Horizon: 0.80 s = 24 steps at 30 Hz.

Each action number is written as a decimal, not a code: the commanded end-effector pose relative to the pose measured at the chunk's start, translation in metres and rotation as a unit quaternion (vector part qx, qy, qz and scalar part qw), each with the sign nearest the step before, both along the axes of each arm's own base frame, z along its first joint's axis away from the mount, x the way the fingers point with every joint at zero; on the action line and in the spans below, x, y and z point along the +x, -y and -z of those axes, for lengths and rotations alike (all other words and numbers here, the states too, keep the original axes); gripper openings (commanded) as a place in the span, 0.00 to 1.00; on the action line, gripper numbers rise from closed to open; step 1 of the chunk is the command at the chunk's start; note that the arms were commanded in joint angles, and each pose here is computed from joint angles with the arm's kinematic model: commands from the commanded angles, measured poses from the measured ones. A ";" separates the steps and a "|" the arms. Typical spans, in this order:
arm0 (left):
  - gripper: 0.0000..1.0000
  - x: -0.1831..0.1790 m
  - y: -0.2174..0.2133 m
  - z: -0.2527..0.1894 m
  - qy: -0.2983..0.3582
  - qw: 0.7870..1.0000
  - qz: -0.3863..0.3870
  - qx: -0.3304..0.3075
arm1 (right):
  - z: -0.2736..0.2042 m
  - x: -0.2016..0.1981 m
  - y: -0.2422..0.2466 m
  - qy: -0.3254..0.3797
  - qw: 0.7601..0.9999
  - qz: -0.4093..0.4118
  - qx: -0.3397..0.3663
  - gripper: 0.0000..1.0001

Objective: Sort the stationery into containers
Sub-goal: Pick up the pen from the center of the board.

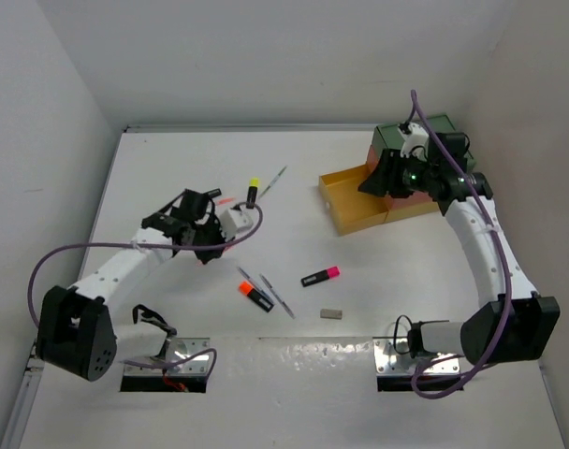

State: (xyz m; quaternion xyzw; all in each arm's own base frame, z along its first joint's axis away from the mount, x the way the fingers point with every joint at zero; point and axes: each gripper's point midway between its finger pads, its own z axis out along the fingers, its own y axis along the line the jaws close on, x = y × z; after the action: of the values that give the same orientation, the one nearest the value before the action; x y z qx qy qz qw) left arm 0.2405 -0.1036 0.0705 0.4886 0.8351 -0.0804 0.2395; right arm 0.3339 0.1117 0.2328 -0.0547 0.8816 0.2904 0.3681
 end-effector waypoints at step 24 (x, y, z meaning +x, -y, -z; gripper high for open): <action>0.00 0.053 0.121 -0.238 -0.045 0.849 -0.080 -0.520 | -0.077 -0.008 -0.229 0.028 0.948 -0.221 0.229 0.59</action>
State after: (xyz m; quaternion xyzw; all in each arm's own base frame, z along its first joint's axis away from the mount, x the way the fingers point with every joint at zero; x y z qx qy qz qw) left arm 0.2950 -0.2210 0.2900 0.2214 0.7379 -0.4809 0.4186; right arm 0.3223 0.3242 0.2737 -0.1555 0.7815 0.5274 0.2949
